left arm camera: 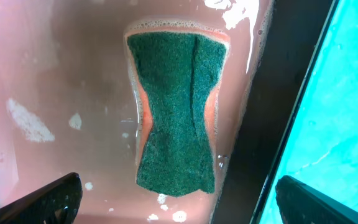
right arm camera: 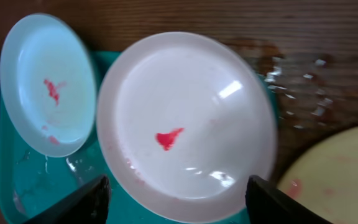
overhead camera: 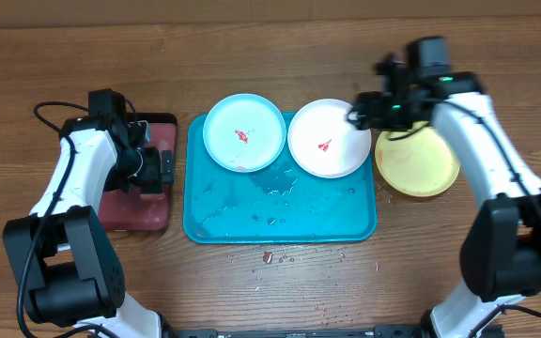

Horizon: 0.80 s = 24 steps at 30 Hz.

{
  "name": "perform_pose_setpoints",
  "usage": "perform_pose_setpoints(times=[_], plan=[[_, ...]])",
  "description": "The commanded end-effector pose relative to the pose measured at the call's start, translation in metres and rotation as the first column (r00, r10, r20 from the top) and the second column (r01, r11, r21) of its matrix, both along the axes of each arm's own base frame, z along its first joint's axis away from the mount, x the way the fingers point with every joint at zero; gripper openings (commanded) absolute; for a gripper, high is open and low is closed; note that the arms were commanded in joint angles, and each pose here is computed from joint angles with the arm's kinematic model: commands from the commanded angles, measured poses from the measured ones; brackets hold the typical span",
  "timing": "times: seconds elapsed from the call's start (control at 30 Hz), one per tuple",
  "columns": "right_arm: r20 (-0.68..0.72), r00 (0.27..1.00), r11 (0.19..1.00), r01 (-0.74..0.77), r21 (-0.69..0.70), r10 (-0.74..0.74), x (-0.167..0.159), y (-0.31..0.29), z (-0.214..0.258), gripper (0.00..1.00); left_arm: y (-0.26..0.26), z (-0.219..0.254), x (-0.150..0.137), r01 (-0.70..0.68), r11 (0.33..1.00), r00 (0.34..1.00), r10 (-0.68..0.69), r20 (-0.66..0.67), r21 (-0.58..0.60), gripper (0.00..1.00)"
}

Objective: Clean dirty plates on tray and stack at the side
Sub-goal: 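Move the right gripper to the light-blue plate and grip its rim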

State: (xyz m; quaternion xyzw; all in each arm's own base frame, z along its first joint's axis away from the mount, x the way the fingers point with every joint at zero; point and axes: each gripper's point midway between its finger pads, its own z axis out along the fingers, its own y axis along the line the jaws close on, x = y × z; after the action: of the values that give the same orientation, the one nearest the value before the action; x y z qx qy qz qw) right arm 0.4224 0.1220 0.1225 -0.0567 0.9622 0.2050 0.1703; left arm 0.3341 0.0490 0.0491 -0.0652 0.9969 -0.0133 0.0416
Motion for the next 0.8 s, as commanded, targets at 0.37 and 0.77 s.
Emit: perform_pose_setpoints(times=[0.37,0.77], plan=[[-0.243,0.946,0.974,0.225,0.009,-0.216,-0.044,0.137,-0.051,0.66,-0.004,0.011,0.006,-0.004,1.000,0.999,0.005,0.034,-0.014,1.00],[-0.292,0.908,0.952,0.302,-0.038,-0.300,-0.047,0.158,-0.098,0.50,-0.004,0.011,0.006,-0.004,1.000,0.999,0.005,0.033,-0.014,1.00]])
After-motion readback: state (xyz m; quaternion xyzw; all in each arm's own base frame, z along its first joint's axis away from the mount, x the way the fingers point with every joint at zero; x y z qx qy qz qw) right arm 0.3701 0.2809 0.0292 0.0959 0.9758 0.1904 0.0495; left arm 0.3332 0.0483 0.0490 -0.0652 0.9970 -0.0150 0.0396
